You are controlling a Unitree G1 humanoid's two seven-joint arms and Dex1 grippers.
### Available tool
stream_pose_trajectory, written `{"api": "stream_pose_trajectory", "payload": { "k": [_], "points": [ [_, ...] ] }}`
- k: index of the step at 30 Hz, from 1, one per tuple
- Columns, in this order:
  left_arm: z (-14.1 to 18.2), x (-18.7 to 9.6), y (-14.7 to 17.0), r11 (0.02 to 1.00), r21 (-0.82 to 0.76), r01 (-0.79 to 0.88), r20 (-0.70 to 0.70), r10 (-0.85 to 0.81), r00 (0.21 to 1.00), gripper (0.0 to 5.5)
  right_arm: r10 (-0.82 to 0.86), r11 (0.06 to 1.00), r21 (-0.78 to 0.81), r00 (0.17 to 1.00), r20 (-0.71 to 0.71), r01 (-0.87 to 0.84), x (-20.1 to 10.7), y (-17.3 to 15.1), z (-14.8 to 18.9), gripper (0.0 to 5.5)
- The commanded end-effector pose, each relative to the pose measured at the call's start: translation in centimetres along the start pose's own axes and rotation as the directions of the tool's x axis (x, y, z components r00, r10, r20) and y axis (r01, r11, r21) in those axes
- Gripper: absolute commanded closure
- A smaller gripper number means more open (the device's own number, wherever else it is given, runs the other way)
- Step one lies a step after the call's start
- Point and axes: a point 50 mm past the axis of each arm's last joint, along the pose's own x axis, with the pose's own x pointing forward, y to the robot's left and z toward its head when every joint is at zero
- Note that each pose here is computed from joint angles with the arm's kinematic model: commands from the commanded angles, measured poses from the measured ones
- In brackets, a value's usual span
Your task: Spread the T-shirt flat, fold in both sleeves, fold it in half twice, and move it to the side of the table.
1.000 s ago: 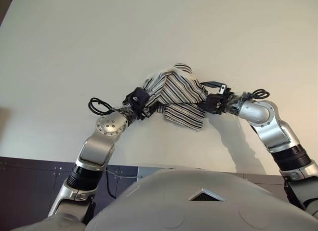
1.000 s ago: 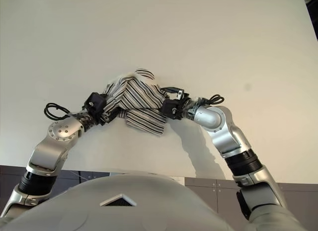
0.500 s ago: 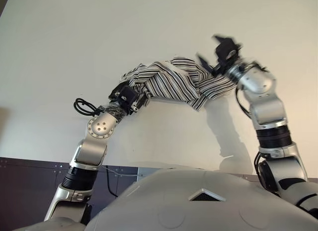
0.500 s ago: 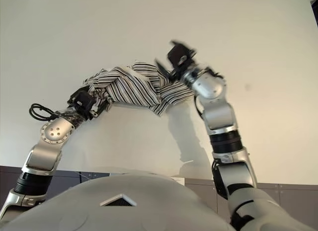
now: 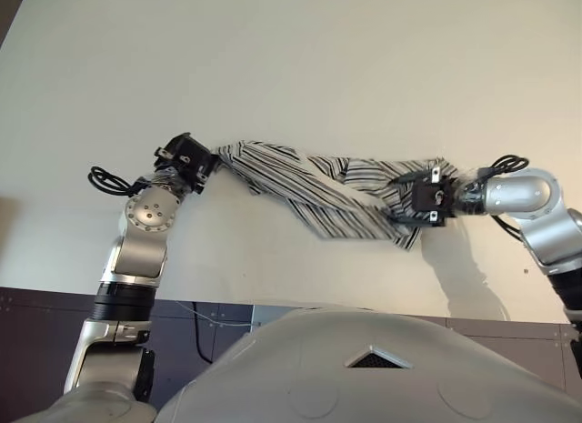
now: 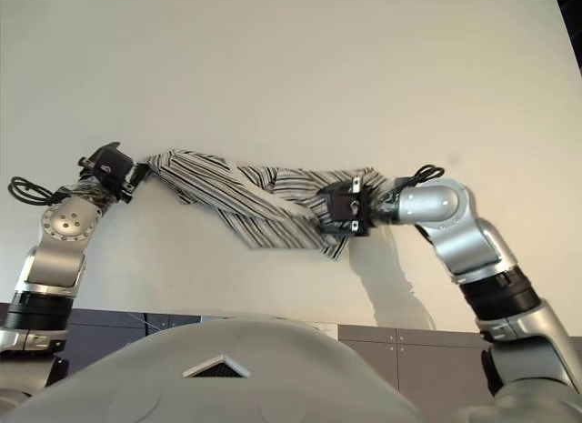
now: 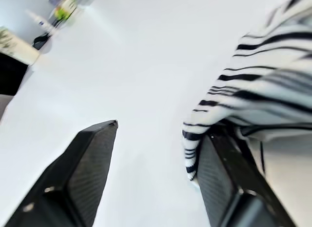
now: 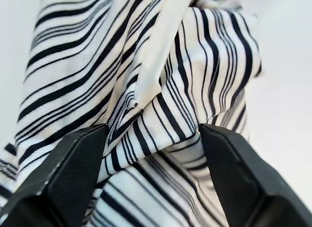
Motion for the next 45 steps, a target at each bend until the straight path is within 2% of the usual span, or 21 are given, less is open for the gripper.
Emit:
{"api": "stream_pose_trajectory", "payload": {
  "k": [1,3,5,7,9,11,12,14,15,18,21,25,27,29,31,34,37,39,41,42,45],
  "points": [
    [-3.4,-0.4,1.5,0.987,0.044,-0.157,-0.185,0.163,0.969,3.06,-0.444,0.882,0.130,0.891,-0.090,0.453,-0.9,-5.5,-1.7,2.07],
    [-3.6,-1.0,3.3,0.951,0.058,-0.303,-0.167,0.309,0.936,3.06,-0.496,0.844,0.202,0.866,-0.054,0.496,-1.0,-5.9,-1.2,2.07],
    [-1.5,-1.9,5.4,0.887,-0.068,-0.457,-0.042,0.455,0.889,3.06,-0.481,0.848,0.256,0.877,0.003,0.464,-0.6,-5.3,-0.5,2.07],
    [1.9,-1.8,5.7,0.875,-0.208,-0.436,0.130,0.467,0.875,3.06,-0.526,0.814,0.321,0.848,0.056,0.484,0.2,-6.0,0.8,2.07],
    [5.8,-1.6,1.0,0.963,-0.267,-0.040,0.350,0.135,0.927,3.06,-0.530,0.815,0.324,0.844,0.083,0.480,1.5,-6.3,1.9,2.07],
    [7.5,-4.5,-4.1,0.877,-0.212,0.431,0.491,-0.285,0.823,3.06,-0.515,0.829,0.302,0.852,0.090,0.470,2.2,-6.3,2.4,2.07],
    [7.9,-5.7,-4.3,0.825,-0.206,0.526,0.532,-0.357,0.768,3.06,-0.519,0.827,0.300,0.851,0.081,0.476,2.2,-6.3,2.2,2.07],
    [7.7,-3.4,0.5,0.885,-0.355,0.302,0.487,-0.101,0.867,3.06,-0.539,0.810,0.302,0.841,0.048,0.502,2.3,-6.3,1.6,2.07],
    [6.8,-1.5,3.7,0.898,-0.429,0.097,0.382,0.083,0.920,3.06,-0.546,0.804,0.307,0.837,0.042,0.509,2.6,-6.4,1.6,2.07],
    [5.3,2.2,7.5,0.929,-0.303,-0.212,0.169,0.271,0.947,3.06,-0.545,0.811,0.290,0.837,0.054,0.509,3.7,-6.9,2.2,2.07],
    [5.1,5.5,6.4,0.985,-0.062,-0.159,0.093,0.165,0.982,3.06,-0.548,0.809,0.288,0.834,0.057,0.512,4.4,-7.2,2.5,2.07],
    [3.9,7.1,2.8,0.966,0.159,0.206,0.004,-0.209,0.978,3.06,-0.553,0.804,0.300,0.831,0.058,0.514,5.0,-6.5,2.6,2.07],
    [7.6,4.9,2.0,0.959,0.123,0.255,0.264,-0.279,0.923,3.06,-0.565,0.790,0.316,0.824,0.043,0.526,4.7,-6.1,2.2,2.07],
    [9.9,1.2,-0.8,0.884,0.059,0.463,0.430,-0.441,0.788,3.06,-0.583,0.764,0.343,0.812,0.007,0.546,4.3,-5.3,1.3,2.07],
    [9.6,-2.9,-4.3,0.765,0.077,0.640,0.464,-0.596,0.656,3.06,-0.589,0.753,0.359,0.808,-0.005,0.551,4.0,-4.9,1.1,2.07],
    [9.0,-4.8,-3.9,0.738,0.025,0.674,0.472,-0.603,0.643,3.06,-0.562,0.768,0.397,0.826,0.042,0.502,3.7,-4.9,1.7,2.07],
    [9.0,-2.6,-0.8,0.880,0.011,0.475,0.430,-0.434,0.792,3.06,-0.564,0.764,0.439,0.820,0.097,0.473,3.1,-6.4,2.7,2.07],
    [9.0,1.0,3.0,0.984,-0.052,0.170,0.345,-0.142,0.928,3.06,-0.580,0.761,0.414,0.810,0.087,0.500,3.1,-7.6,2.8,2.07],
    [8.5,3.8,5.0,1.000,-0.024,-0.010,0.255,0.016,0.967,3.06,-0.575,0.772,0.390,0.813,0.092,0.502,3.6,-8.3,3.3,2.07],
    [8.1,4.8,4.9,0.999,0.036,-0.032,0.210,0.023,0.977,3.06,-0.569,0.779,0.381,0.817,0.097,0.497,4.0,-8.3,3.5,2.07],
    [5.4,5.9,-0.7,0.913,0.252,0.321,0.040,-0.341,0.939,3.06,-0.554,0.789,0.380,0.826,0.102,0.482,4.5,-7.8,3.6,2.07]
  ]
}}
